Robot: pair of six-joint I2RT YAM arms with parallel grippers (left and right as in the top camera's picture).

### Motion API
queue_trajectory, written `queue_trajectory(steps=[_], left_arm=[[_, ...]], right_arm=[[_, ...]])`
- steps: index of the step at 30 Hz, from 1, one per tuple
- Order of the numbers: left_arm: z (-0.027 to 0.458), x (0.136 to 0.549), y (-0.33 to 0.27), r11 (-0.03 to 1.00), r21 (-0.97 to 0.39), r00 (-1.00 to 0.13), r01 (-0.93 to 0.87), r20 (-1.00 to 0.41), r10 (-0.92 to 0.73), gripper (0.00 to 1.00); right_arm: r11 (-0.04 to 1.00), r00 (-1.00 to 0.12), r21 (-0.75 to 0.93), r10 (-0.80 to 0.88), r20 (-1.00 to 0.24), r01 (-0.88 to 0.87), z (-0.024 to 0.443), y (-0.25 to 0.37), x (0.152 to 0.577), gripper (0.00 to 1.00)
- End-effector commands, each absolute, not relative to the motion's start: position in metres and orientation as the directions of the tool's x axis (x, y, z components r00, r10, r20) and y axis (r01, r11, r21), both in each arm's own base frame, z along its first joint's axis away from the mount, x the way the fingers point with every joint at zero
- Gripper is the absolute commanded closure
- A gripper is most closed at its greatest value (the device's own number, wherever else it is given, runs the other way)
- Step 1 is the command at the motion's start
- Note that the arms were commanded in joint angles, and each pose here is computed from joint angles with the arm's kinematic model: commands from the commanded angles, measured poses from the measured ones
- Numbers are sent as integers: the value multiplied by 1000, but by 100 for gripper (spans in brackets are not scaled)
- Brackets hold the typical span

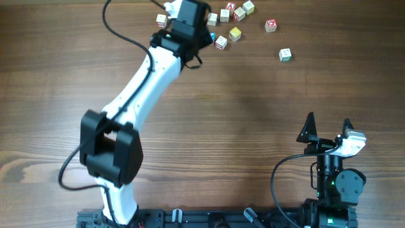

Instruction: Form a circle

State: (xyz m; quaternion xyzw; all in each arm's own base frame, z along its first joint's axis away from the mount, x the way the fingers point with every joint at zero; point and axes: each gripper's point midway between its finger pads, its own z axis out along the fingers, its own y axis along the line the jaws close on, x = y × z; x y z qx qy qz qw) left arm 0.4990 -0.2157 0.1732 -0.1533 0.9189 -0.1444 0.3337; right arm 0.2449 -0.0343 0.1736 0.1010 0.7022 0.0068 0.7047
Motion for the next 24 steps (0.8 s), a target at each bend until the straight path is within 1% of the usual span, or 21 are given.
queue_trajectory(steps=[1,4,5,7,10,12,14,17,20,22,24], left_arm=[[147,464,-258,972,-236,-823,22,-556,-117,85],[122,446,-284,972,-152,-838,177,-541,68,85],[115,442,-290,969,-134,-839,207,-534,106,85],[100,437,-298,966,-123,-849,226,-512,133,85],[75,428,-315,951,-159,-871,266,-462,166,86],[60,420,-329,920,-186,-867,345,-437,237,86],[51,416,-336,903,-187,-859,387,-430,278,85],[43,411,-348,878,-172,-832,446,-440,337,81],[42,411,-365,843,-160,-786,513,-482,387,76],[37,410,-373,819,-143,-755,556,-499,425,76],[27,408,-378,813,-140,-752,565,-494,437,78]], right_arm=[[980,24,157,155,-988,121,176,-33,245,0],[980,24,157,155,-988,121,176,-33,245,0],[980,24,157,155,-988,121,176,-33,245,0],[980,24,157,155,-988,121,176,-33,245,0],[980,24,157,155,-988,121,176,-33,245,0],[980,24,157,155,-988,121,176,-33,245,0],[980,24,157,155,-988,121,176,-33,245,0],[980,24,157,155,-988,122,176,-33,245,0],[980,24,157,155,-988,121,176,-33,245,0],[980,24,157,155,-988,121,176,-33,245,0],[980,24,156,154,-988,121,176,-33,245,0]])
